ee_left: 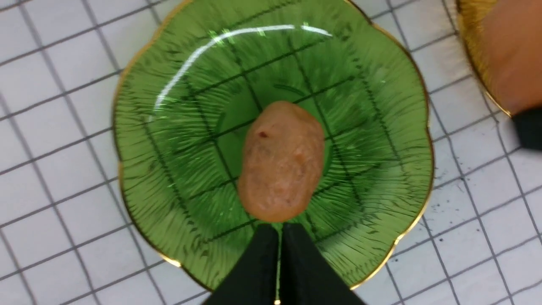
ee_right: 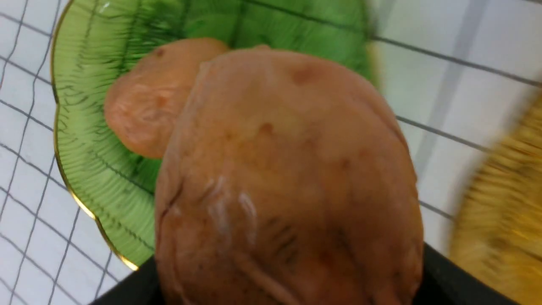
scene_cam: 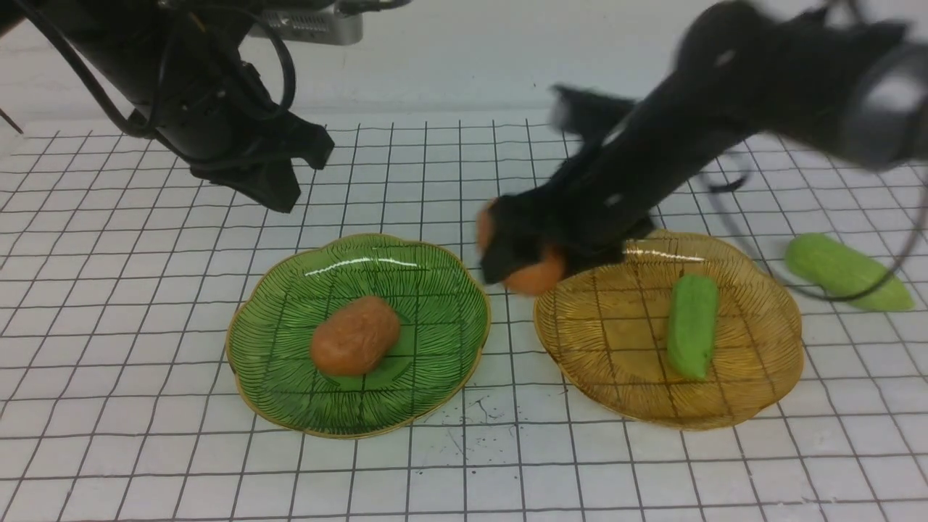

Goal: Put different types of vegetables on the plate.

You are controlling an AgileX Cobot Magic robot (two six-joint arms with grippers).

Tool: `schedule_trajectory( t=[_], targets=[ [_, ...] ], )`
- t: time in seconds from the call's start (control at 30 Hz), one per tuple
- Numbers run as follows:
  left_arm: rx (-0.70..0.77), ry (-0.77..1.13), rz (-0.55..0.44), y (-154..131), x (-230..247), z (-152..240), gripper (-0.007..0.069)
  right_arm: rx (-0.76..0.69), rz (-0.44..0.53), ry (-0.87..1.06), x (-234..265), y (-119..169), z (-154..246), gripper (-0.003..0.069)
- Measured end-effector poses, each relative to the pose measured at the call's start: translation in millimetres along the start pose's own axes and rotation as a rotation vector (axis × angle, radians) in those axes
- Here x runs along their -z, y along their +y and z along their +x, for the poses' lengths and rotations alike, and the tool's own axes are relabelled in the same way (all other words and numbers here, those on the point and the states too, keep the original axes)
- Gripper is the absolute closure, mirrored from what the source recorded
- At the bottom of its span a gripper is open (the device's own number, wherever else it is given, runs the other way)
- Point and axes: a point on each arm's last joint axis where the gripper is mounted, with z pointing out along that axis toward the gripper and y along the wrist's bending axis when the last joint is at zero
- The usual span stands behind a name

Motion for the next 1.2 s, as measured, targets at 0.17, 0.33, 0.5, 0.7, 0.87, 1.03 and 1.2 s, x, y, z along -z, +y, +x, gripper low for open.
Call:
schedule_trajectory(
  t=[0.17, 0.33, 0.5, 0.7, 0.87, 1.03, 1.2],
  targets=[
    [0.037, -0.048, -0.022, 12.1, 20.6, 5.0, 0.0632, 0.039, -0.008, -0.009, -47.4, 19.0, 7.8, 0.0145],
    [0.039, -0.064, -0.028, 12.7, 27.6, 6.7, 0.0632, 0.024, -0.016, 0.013, -69.1, 20.1, 13.7, 0.0032],
    [0.041, -0.065, -0.024, 12.4, 27.6, 6.6, 0.0632, 0.023, -0.016, 0.007, -67.5, 19.3, 11.2, -0.0025],
    [0.042, -0.066, -0.02, 12.0, 27.6, 6.5, 0.0632, 0.111, 0.003, 0.049, -45.7, 27.4, -4.1, -0.0032],
    [0.042, -0.066, -0.02, 12.0, 27.6, 6.5, 0.0632, 0.178, 0.079, 0.065, -7.8, 26.7, -27.6, 0.0012],
    [0.04, -0.065, -0.02, 12.0, 27.6, 6.5, 0.0632, 0.183, 0.35, -0.071, 69.8, -23.6, -61.8, 0.0333],
    [0.039, -0.065, -0.022, 12.2, 27.6, 6.5, 0.0632, 0.062, 0.552, -0.137, 132.0, -102.1, -66.1, 0.0643]
  ],
)
